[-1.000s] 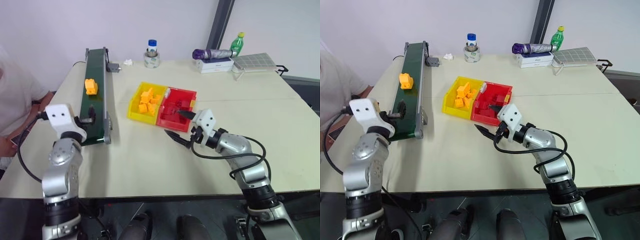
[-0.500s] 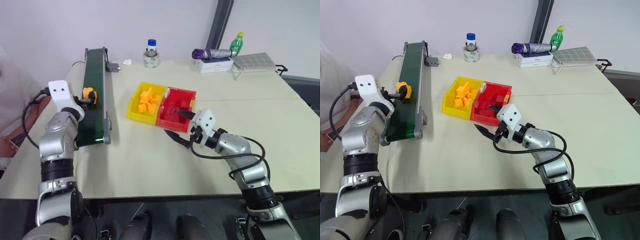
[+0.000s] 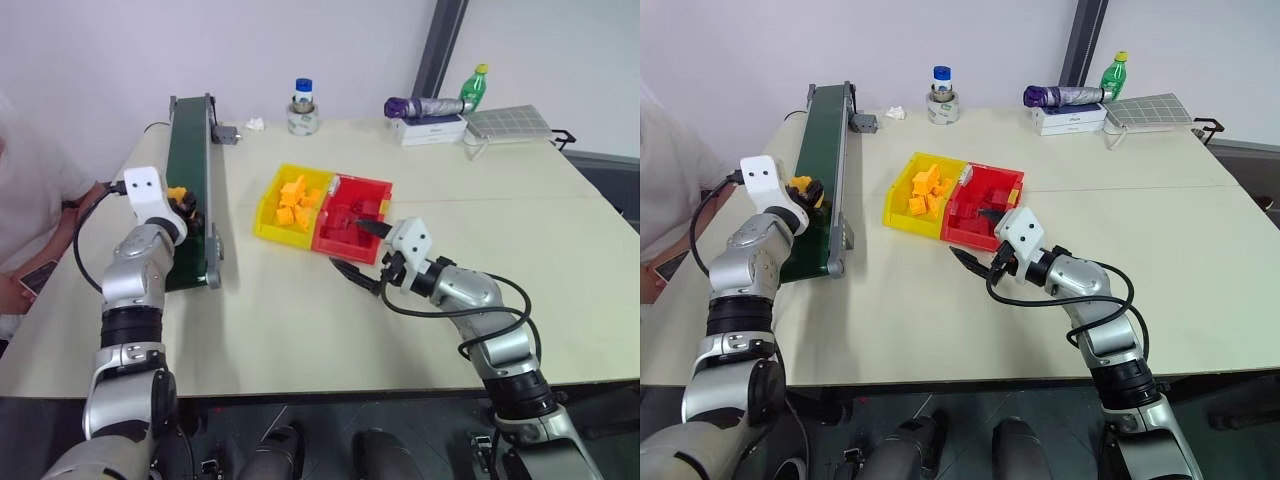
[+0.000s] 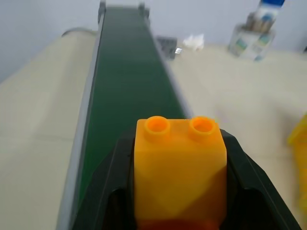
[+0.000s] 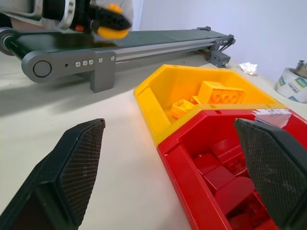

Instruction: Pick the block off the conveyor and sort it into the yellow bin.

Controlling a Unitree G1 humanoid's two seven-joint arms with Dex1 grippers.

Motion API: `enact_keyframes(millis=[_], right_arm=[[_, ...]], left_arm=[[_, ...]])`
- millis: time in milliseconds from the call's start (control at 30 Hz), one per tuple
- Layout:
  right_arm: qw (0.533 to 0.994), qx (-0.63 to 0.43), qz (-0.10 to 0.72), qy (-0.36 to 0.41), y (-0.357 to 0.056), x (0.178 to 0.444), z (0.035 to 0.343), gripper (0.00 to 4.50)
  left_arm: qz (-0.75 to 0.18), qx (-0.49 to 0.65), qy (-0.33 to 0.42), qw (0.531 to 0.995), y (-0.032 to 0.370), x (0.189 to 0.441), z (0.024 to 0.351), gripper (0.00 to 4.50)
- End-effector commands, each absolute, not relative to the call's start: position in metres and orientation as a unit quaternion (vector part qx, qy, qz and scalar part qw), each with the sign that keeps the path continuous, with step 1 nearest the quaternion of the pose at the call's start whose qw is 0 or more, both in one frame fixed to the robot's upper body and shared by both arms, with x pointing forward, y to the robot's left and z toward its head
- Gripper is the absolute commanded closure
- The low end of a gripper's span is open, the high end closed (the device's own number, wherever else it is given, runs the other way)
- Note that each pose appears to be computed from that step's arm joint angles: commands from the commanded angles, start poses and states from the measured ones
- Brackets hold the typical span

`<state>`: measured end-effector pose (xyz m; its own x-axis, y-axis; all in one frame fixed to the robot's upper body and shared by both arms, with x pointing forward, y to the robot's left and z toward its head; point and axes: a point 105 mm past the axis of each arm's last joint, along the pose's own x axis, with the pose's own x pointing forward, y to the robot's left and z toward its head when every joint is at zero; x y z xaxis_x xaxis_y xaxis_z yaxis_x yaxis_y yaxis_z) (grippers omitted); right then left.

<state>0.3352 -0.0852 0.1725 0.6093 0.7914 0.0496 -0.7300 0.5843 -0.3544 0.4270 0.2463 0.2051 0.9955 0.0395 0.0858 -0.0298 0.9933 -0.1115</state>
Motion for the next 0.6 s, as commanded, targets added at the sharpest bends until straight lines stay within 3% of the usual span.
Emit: enact_keyframes(millis=[33, 267, 567, 600], right_arm=[[0.879, -0.156, 0.433, -0.127, -0.082, 0.332, 0.185, 0.0], [0.877, -0.157, 0.435, -0.129, -0.08, 0.333, 0.185, 0.0], [0.884, -0.163, 0.42, -0.126, -0.087, 0.33, 0.185, 0.0], [0.885, -0.162, 0.418, -0.126, -0.088, 0.33, 0.185, 0.0]], left_arm=[[-0.048, -0.046, -0.133, 0.989, 0.212, 0.423, 0.257, 3.13], [-0.15, -0.059, -0.137, 0.977, 0.117, 0.44, 0.263, 3.13], [-0.138, -0.023, -0.119, 0.983, 0.076, 0.472, 0.253, 3.13], [-0.139, -0.032, -0.116, 0.983, 0.076, 0.473, 0.253, 2.63]])
